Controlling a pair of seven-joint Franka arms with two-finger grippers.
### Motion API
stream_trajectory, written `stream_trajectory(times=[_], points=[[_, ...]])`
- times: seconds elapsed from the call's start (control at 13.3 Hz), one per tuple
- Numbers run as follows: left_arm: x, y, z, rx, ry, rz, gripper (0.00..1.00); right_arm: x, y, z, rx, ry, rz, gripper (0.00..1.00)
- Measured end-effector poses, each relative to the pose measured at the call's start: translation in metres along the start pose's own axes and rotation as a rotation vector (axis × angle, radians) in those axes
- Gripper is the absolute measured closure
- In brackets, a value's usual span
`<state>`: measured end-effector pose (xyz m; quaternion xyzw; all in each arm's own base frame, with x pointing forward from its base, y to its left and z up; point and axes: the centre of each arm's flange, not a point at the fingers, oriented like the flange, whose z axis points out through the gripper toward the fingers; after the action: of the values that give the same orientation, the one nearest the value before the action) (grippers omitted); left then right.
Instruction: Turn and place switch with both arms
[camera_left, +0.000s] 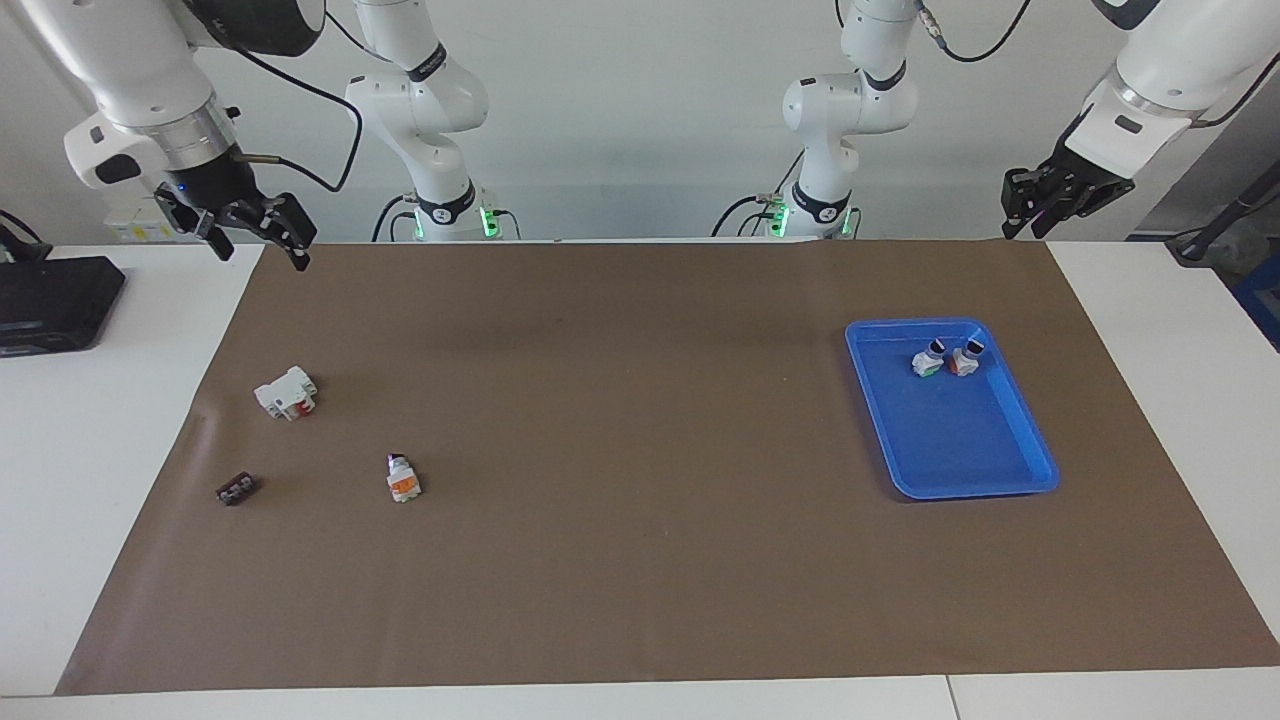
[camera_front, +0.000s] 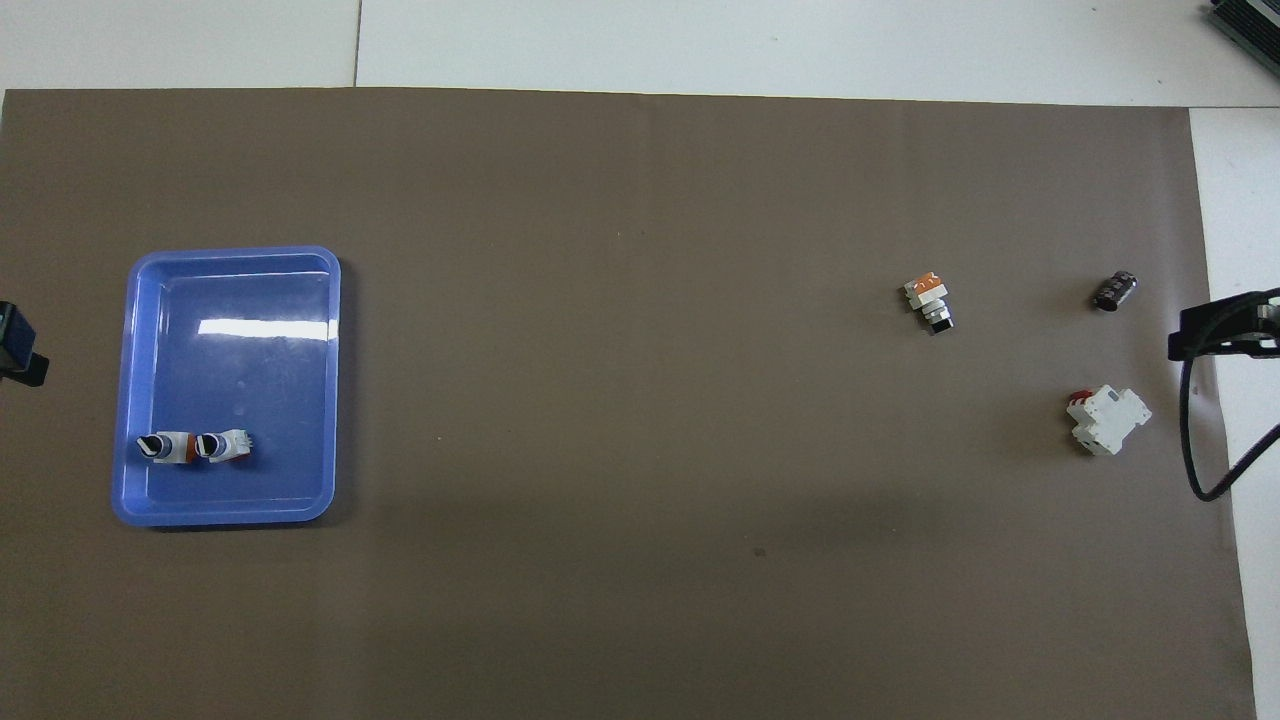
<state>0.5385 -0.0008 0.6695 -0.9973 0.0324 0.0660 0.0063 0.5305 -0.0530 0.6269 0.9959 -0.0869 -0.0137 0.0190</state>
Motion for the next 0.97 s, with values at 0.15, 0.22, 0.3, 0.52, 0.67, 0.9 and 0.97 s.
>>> stream_trajectory(times=[0.15, 0.22, 0.3, 0.52, 0.67, 0.9, 0.97], points=[[0.004, 0.008, -0.002, 0.003, 0.04, 0.016, 0.45, 0.0, -0.001, 0.0, 0.0, -0.001, -0.002, 0.0], [0.007, 0.011, -0.001, 0.005, 0.06, 0.022, 0.33, 0.0, -0.002, 0.001, 0.0, -0.001, -0.004, 0.0], [0.009, 0.013, 0.0, 0.005, 0.071, 0.025, 0.22, 0.0, -0.003, 0.001, 0.0, -0.002, -0.005, 0.0], [0.013, 0.013, 0.0, 0.006, 0.107, 0.026, 0.0, -0.001, -0.003, 0.003, -0.001, -0.007, -0.006, 0.0], [0.017, 0.014, 0.0, 0.002, 0.142, 0.029, 0.0, -0.001, -0.003, 0.004, -0.001, -0.016, -0.006, 0.0], [0.019, 0.015, 0.003, 0.001, 0.152, 0.03, 0.0, -0.003, -0.003, 0.005, -0.001, -0.028, -0.006, 0.0], [0.019, 0.014, 0.003, 0.001, 0.152, 0.029, 0.0, -0.003, -0.003, 0.005, -0.001, -0.028, -0.006, 0.0]])
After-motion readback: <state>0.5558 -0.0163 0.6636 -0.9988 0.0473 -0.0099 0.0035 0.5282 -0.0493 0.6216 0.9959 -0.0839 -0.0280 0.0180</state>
